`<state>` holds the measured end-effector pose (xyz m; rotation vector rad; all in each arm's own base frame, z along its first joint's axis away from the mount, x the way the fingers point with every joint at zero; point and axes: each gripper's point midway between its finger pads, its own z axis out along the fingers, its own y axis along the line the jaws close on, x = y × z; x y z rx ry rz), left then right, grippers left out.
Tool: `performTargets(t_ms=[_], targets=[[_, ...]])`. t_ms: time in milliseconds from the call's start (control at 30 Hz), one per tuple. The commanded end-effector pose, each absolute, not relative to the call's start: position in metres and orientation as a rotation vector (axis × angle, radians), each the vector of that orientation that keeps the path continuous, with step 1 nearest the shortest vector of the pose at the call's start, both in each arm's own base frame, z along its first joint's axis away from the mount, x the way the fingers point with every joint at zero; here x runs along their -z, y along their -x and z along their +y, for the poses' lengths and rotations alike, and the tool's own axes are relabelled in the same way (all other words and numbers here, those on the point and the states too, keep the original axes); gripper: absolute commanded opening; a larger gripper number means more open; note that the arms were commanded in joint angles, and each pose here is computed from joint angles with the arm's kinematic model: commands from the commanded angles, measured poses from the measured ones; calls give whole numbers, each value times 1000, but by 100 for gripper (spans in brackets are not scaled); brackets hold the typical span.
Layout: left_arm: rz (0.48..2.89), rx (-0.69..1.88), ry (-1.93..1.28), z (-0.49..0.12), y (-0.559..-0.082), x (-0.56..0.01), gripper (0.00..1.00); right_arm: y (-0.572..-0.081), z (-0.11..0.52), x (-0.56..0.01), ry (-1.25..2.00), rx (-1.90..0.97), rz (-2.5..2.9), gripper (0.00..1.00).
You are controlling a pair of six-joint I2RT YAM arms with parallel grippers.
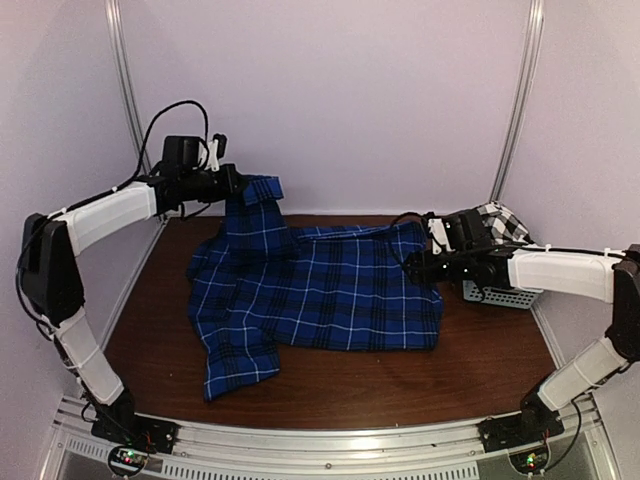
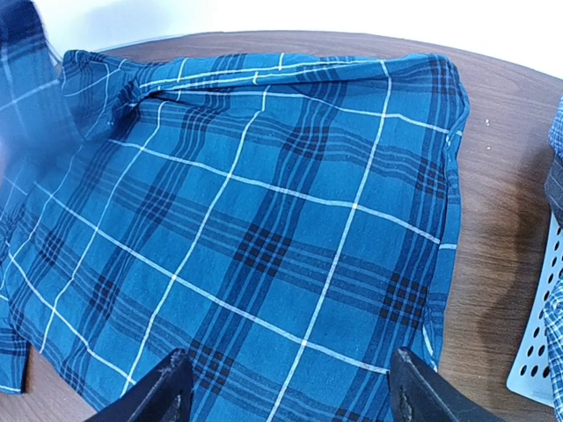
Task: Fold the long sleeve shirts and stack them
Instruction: Place the sleeve at the center of the board, then pick up the flattened shirt from the center of the board.
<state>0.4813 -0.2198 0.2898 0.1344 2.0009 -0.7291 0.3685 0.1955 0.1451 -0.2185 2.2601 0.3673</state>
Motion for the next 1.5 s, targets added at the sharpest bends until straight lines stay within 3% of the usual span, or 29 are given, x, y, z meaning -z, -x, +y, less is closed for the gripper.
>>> performTargets(t_ms=[0, 67, 200, 367, 633, 1033, 1233, 1467], targets=[[2076, 765, -145, -216, -537, -241, 0, -361, 188, -146, 210, -339, 2258, 77], [2139, 753, -104, -210, -563, -205, 9, -359, 187, -147, 204, -342, 2257, 77], [2173, 721, -39, -196, -585, -180, 49, -354, 186, -145, 205, -354, 2265, 77], [2125, 608, -40, -174, -553, -208, 73, -342, 180, -133, 192, -350, 2299, 78], [2080, 631, -85, -171, -443, -228, 80, -301, 193, -95, 166, -427, 2440, 77], [2300, 750, -101, -193, -247, -133, 84, -237, 187, -53, 171, -220, 2613, 79], [2423, 743, -31, -184, -209, -93, 87, -231, 166, -46, 79, -111, 2639, 81], [2415, 573, 64, -162, -222, -84, 88, -238, 161, -31, 34, -120, 2651, 80]])
